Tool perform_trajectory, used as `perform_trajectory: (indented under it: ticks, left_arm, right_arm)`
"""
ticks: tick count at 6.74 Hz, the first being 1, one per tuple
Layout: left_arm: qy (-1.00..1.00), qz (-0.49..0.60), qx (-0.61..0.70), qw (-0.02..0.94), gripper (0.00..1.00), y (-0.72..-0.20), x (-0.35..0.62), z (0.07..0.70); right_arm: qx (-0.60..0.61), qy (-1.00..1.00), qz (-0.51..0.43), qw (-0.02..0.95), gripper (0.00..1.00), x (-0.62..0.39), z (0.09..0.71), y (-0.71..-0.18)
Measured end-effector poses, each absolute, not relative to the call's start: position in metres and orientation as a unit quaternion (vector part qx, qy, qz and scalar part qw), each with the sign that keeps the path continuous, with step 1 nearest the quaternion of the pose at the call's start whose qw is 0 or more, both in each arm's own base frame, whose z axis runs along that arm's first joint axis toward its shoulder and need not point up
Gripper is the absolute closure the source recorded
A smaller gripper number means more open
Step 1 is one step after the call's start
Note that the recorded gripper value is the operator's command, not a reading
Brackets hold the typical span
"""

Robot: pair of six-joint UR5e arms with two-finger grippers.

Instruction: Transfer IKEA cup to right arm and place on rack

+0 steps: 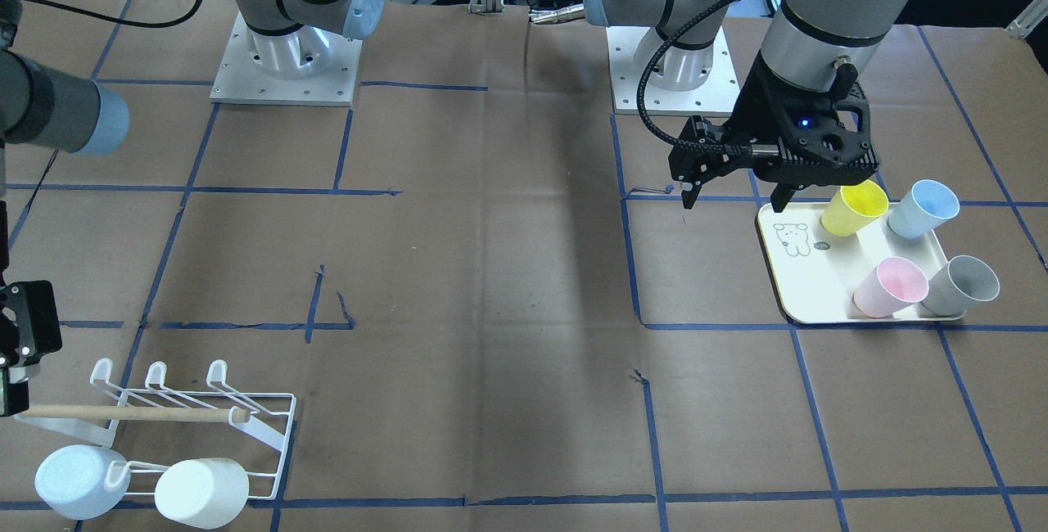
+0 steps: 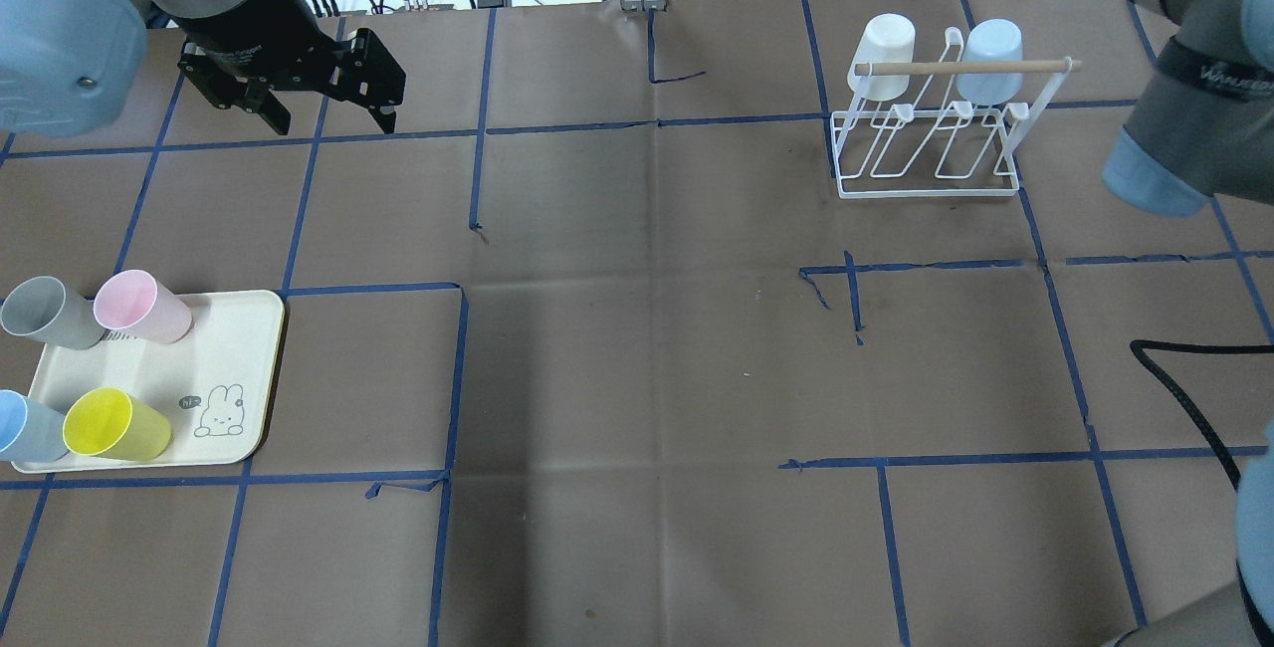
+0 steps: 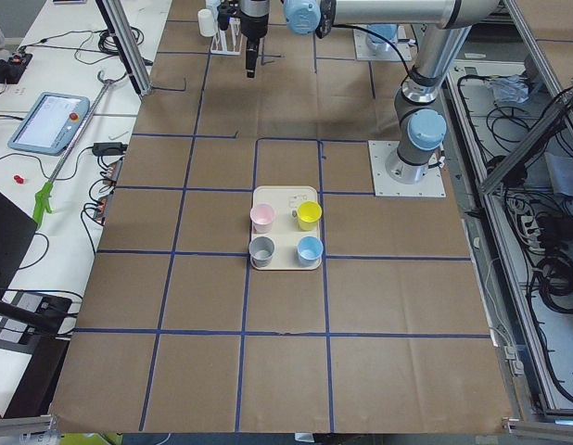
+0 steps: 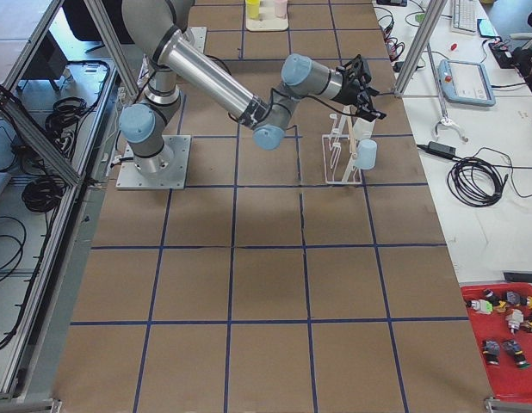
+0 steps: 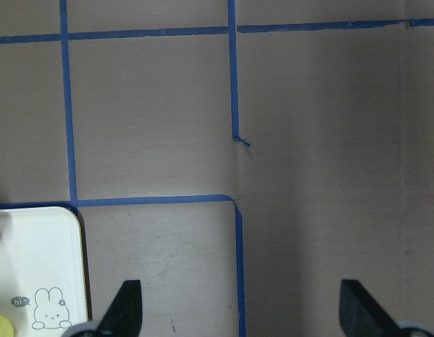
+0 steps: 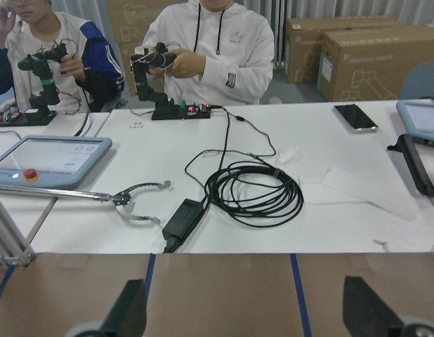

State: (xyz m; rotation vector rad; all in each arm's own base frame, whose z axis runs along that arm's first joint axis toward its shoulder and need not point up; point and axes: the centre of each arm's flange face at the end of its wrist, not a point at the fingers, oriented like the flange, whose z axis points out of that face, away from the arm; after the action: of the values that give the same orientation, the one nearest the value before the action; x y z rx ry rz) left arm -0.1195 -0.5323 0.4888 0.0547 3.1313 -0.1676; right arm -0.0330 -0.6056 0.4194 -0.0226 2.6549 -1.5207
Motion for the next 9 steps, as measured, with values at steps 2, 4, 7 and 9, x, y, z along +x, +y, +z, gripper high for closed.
perform_trajectory:
  ticks: [2, 4, 7, 9]
  left_arm:
    - [0.998, -0.054, 0.017, 0.003, 0.0, -0.532, -0.119, 0.489]
    - [0.998, -0.054, 0.017, 0.003, 0.0, -0.532, -0.119, 0.489]
    - [0.998, -0.054, 0.018, 0.003, 0.0, -0.532, -0.119, 0.489]
    - [0.998, -0.054, 0.017, 0.003, 0.0, -0.532, -0.119, 0.49]
  right_arm:
    - [0.009, 0.917, -0.396, 0.057, 0.0, -0.002, 0.454, -0.572]
    - [0.014, 0.959, -0.275, 0.061, 0.0, 0.036, 0.464, -0.532]
    - [0.024, 0.991, -0.102, 0.079, 0.0, 0.093, 0.464, -0.463]
    - [0.016, 0.995, -0.078, 0.06, 0.0, 0.107, 0.476, -0.435]
